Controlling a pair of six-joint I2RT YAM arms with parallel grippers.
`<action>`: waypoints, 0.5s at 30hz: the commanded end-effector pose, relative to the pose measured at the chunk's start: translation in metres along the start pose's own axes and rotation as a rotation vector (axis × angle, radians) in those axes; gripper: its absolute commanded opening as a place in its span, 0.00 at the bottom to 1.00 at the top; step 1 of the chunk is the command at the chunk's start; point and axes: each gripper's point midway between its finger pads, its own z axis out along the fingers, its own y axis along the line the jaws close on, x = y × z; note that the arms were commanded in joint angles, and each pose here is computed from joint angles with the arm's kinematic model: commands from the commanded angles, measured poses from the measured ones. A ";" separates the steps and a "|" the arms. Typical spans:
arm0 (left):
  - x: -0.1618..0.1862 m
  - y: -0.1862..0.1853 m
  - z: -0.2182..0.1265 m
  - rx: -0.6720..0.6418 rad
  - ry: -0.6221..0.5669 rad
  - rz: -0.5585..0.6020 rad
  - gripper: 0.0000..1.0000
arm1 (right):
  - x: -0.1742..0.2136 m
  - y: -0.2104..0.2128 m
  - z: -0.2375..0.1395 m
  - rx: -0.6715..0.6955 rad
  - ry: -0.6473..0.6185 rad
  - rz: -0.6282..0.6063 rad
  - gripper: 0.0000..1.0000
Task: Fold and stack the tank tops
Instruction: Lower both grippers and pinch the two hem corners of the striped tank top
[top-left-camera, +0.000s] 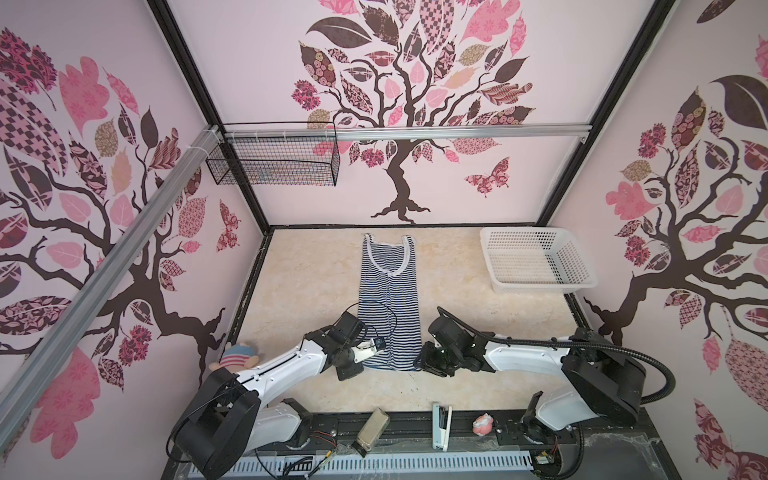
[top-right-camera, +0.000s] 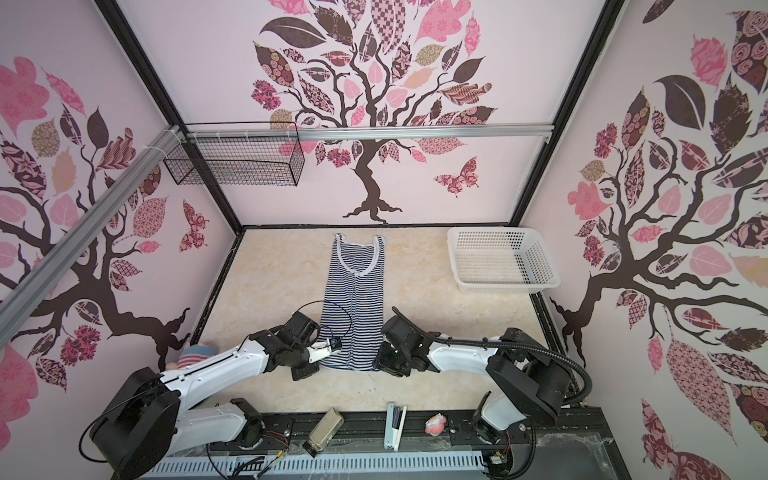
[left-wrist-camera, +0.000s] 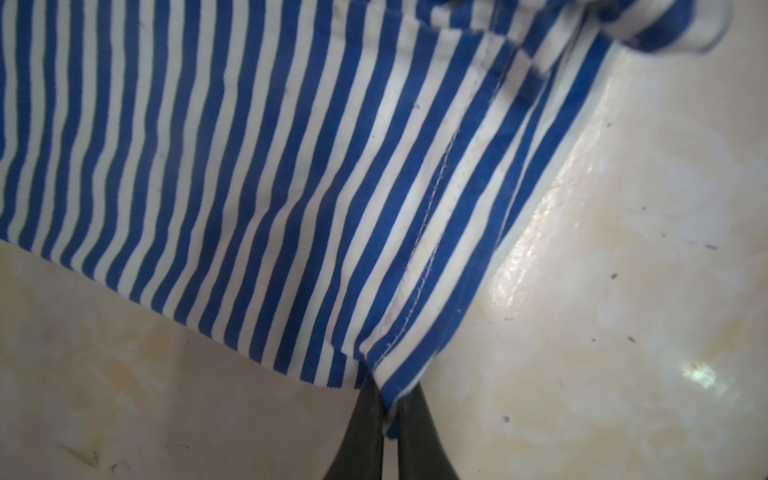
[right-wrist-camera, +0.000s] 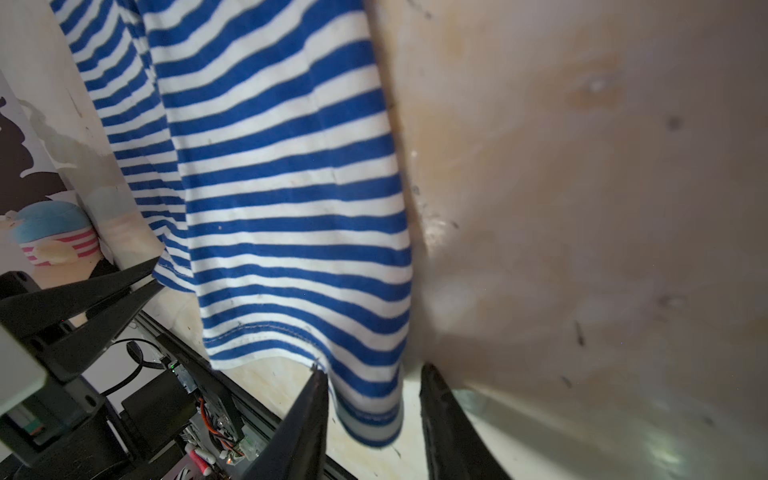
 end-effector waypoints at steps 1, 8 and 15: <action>0.000 -0.006 -0.001 0.034 0.008 -0.008 0.09 | 0.000 -0.008 0.010 0.035 0.022 0.000 0.35; -0.002 -0.010 -0.007 0.056 0.000 -0.012 0.00 | -0.001 -0.003 0.001 0.036 0.015 -0.026 0.00; -0.013 -0.021 -0.041 0.128 -0.036 -0.021 0.00 | 0.004 0.006 -0.026 -0.002 -0.006 -0.047 0.00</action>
